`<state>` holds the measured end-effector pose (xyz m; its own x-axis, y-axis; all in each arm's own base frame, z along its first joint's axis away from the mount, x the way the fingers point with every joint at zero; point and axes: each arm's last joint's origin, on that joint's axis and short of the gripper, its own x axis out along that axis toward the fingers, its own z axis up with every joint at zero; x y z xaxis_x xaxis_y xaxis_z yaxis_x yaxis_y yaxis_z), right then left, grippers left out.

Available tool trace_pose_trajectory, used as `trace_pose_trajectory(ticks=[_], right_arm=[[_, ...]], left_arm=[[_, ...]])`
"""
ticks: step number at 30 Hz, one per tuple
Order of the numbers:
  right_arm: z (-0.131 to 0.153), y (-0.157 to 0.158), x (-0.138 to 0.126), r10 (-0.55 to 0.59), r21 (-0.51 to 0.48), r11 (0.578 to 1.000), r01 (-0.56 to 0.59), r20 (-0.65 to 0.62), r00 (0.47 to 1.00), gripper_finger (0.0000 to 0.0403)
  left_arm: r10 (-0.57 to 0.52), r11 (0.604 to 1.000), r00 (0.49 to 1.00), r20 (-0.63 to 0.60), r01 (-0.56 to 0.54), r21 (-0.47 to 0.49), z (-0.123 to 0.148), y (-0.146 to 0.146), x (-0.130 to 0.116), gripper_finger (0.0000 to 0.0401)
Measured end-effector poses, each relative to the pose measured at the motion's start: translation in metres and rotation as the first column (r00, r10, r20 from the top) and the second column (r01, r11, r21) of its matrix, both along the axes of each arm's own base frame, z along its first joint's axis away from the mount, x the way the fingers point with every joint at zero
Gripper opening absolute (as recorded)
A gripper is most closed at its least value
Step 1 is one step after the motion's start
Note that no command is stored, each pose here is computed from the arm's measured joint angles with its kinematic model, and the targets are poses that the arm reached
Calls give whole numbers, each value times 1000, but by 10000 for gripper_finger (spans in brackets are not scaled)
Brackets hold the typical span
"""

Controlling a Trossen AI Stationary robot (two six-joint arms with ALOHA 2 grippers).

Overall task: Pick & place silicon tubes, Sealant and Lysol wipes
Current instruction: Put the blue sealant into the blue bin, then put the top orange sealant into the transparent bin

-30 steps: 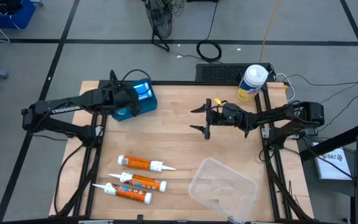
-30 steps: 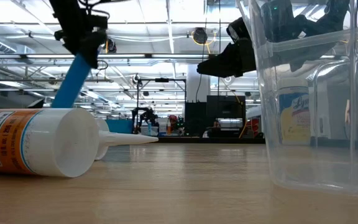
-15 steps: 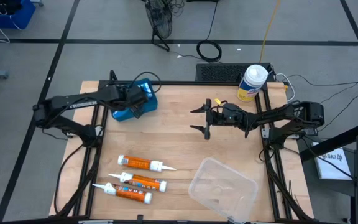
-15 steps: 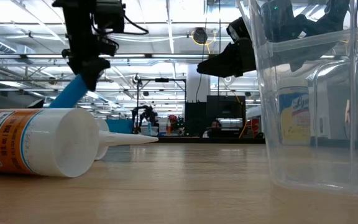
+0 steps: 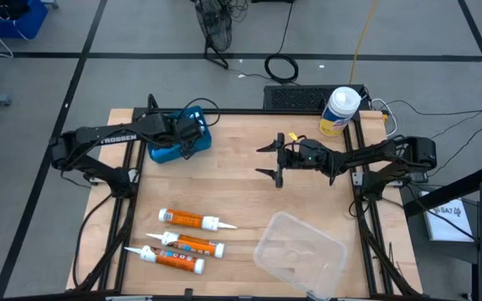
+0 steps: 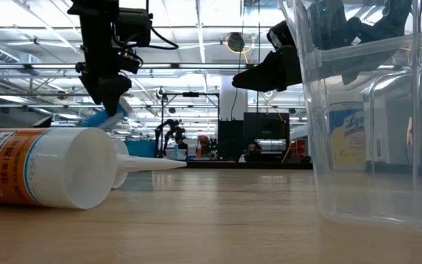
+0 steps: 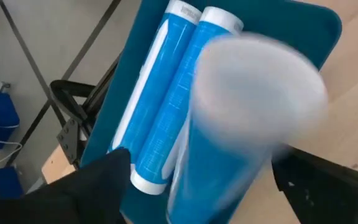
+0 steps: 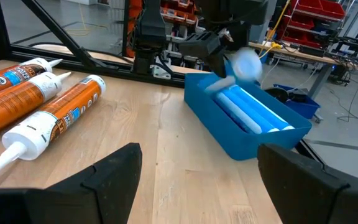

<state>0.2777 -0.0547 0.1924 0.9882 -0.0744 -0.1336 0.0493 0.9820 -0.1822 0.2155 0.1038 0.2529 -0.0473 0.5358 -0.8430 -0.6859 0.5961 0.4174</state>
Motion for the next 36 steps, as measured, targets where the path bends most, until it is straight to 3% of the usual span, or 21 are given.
trace_pose_trajectory(ticks=[5, 11, 17, 22, 25, 30, 36], right_arm=[[0, 0, 0, 0, 0, 1000, 0, 0, 1000, 297], [0, 0, 0, -3, 0, 1000, 3, -1, 1000, 297], [-1, 0, 0, -4, 1, 1000, 4, -6, 1000, 297], [-1, 0, 0, -5, 1, 1000, 5, -6, 1000, 297], [-1, 0, 0, -5, 1, 1000, 5, -6, 1000, 297], [-1, -1, 0, -6, 1, 1000, 6, -6, 1000, 297], [-1, -1, 0, -6, -3, 1000, 6, -6, 1000, 297]], left_arm=[[-78, 997, 996, -42, 78, 0, 0, 0, 1, 326], [-87, 996, 996, -28, 88, 10, 1, 1, 3, 266], [-89, 995, 996, 24, 88, 36, 5, 1, 5, 242], [-210, 974, 962, 177, 191, 120, 26, -4, 8, 244], [-355, 933, 878, 321, 310, 184, 49, -11, 7, 250], [-605, 791, 626, 493, 541, 284, 82, -25, -3, 260], [-707, 686, 419, 570, 602, 408, 100, -39, -25, 265]])
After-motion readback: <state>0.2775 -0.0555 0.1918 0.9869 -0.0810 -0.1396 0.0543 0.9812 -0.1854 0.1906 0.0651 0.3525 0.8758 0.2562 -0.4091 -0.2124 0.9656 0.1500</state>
